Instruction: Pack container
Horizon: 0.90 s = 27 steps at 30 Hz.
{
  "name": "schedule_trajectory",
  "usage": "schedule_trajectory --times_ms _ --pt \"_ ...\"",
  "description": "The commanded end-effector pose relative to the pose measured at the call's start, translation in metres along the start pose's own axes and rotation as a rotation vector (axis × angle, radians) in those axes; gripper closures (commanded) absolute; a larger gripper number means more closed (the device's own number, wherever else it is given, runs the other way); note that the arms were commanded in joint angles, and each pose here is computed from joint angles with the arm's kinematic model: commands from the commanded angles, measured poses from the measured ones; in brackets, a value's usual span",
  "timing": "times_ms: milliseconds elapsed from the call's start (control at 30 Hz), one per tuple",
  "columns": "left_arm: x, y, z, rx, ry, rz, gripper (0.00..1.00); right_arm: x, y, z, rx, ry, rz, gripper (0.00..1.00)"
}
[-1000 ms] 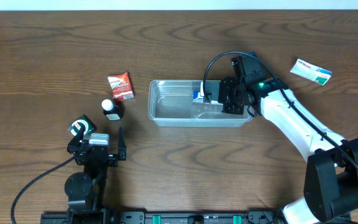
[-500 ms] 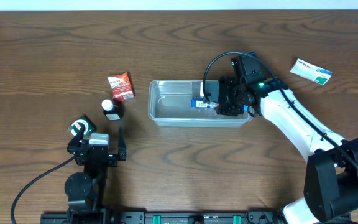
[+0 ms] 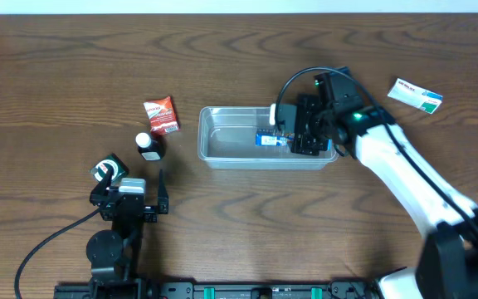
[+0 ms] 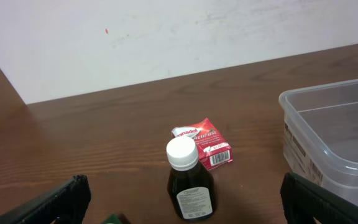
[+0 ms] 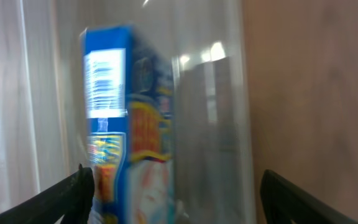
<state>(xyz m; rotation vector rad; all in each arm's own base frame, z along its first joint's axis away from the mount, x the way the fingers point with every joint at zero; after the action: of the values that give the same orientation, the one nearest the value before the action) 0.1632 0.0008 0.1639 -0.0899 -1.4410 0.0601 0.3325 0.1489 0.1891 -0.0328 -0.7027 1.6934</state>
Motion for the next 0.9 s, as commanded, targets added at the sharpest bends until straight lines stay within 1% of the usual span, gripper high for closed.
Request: schedule_trajectory --times_ms 0,133,233,367,533,567,600,633,733,867 --pt "-0.012 0.001 -0.002 0.001 0.034 0.007 0.02 0.017 -0.012 0.041 -0.115 -0.053 -0.032 0.15" --pt "-0.012 0.001 -0.002 0.001 0.034 0.007 0.02 0.03 -0.014 0.072 -0.185 -0.118 -0.059 0.14" --pt "-0.012 0.001 -0.002 0.001 0.034 0.007 0.02 0.036 -0.013 0.083 -0.198 -0.168 -0.085 0.14" --pt "-0.012 0.001 -0.002 0.001 0.034 0.007 0.02 0.038 -0.012 0.081 -0.172 -0.201 -0.132 0.19" --pt "-0.012 0.001 -0.002 0.001 0.034 0.007 0.02 0.042 -0.008 0.077 -0.114 -0.255 -0.221 0.18" --pt "-0.012 0.001 -0.002 0.001 0.034 0.007 0.02 0.042 -0.008 0.077 -0.113 -0.255 -0.231 0.16" --pt "-0.012 0.001 -0.002 0.001 0.034 0.007 0.02 0.041 -0.008 0.077 -0.114 -0.255 -0.25 0.1" --pt "-0.012 0.001 -0.002 0.001 0.034 0.007 0.02 0.04 -0.01 0.078 -0.121 -0.255 -0.279 0.01" --pt "-0.012 0.001 -0.002 0.001 0.034 0.007 0.02 0.028 -0.021 0.081 -0.186 -0.224 -0.399 0.01" --pt "-0.012 0.001 -0.002 0.001 0.034 0.007 0.02 -0.003 -0.037 0.092 -0.284 -0.184 -0.476 0.01"
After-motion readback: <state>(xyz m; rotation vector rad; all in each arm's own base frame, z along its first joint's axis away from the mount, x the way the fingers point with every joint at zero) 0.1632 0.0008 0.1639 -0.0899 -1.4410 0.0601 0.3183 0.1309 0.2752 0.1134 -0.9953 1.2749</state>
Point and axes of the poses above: each gripper's point midway between its finger pads, its own z axis back along the fingers, its own y axis along the line the jaws close on, x = y × z, the point moved 8 cm from there along z, back along the fingers, and after that the axes turned 15 degrees about z, right-handed, at the moved point
